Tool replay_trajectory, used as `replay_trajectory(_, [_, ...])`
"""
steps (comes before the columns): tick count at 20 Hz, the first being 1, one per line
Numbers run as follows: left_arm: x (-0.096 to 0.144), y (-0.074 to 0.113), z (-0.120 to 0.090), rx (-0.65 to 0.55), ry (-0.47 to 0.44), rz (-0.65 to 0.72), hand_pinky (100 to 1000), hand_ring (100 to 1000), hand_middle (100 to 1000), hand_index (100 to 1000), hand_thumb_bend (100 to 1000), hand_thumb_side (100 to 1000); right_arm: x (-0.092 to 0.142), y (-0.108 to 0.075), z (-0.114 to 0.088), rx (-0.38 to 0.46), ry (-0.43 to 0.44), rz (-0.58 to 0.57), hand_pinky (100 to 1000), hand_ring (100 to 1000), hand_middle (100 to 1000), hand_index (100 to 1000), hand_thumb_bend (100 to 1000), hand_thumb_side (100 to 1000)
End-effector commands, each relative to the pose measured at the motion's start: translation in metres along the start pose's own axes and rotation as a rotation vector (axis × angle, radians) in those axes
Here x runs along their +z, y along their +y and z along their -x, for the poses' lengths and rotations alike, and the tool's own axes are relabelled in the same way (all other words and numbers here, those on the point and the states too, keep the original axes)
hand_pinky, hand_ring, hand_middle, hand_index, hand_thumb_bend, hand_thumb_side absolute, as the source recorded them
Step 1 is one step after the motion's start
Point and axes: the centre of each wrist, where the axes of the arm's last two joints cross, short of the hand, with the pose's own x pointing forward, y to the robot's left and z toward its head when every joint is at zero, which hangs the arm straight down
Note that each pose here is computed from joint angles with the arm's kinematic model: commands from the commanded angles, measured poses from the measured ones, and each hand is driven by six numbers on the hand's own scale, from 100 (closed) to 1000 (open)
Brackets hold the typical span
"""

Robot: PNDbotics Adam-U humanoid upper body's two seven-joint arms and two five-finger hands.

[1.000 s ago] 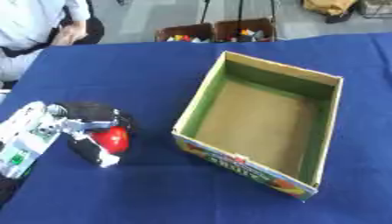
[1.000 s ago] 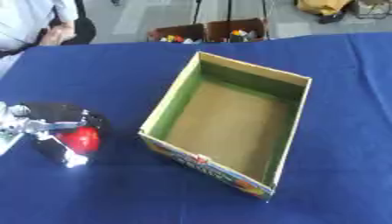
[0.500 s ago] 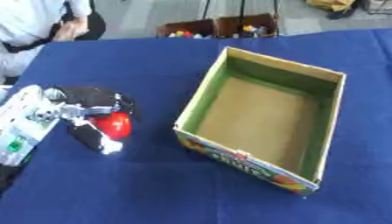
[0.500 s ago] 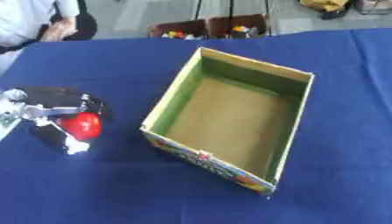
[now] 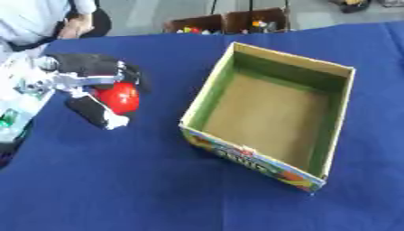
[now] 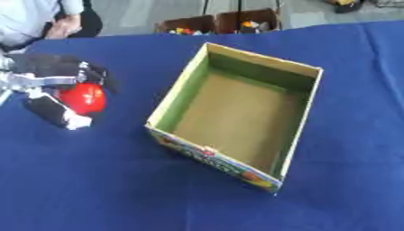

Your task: Pick up objects on the table and place them in the box.

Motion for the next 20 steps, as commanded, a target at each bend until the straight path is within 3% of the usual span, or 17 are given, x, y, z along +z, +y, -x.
replay_trajectory(1, [0.013, 0.024, -0.002, -0.092, -0.054, 0.022, 398, 713, 829, 865, 100, 474, -0.007, -0.004, -0.003, -0.001, -0.020, -0.018, 750, 801, 636, 745, 100, 986])
replay_trajectory(13, [-0.001, 0.068, -0.007, -0.039, -0.156, -0.160, 333, 670, 798, 866, 100, 446, -0.010, -0.001, -0.003, -0.022, -0.025, -0.039, 751, 802, 636, 746, 100, 986])
replay_trajectory(15, [-0.006, 0.073, -0.005, -0.020, -0.161, -0.212, 322, 664, 793, 873, 100, 433, -0.011, -0.001, -0.003, -0.025, -0.027, -0.042, 751, 803, 636, 746, 100, 986])
replay_trajectory(16, [-0.010, 0.074, -0.005, -0.012, -0.164, -0.235, 323, 667, 794, 874, 100, 488, -0.011, -0.001, -0.004, -0.027, -0.029, -0.043, 751, 803, 636, 746, 100, 999])
replay_trajectory(17, [-0.013, 0.075, -0.005, -0.010, -0.166, -0.254, 320, 664, 789, 874, 100, 438, -0.012, 0.000, -0.004, -0.030, -0.030, -0.045, 751, 803, 636, 746, 100, 987])
replay_trajectory(20, [-0.025, 0.077, -0.010, -0.011, -0.170, -0.290, 320, 665, 788, 876, 100, 435, -0.015, 0.002, -0.004, -0.040, -0.039, -0.048, 751, 802, 636, 746, 100, 987])
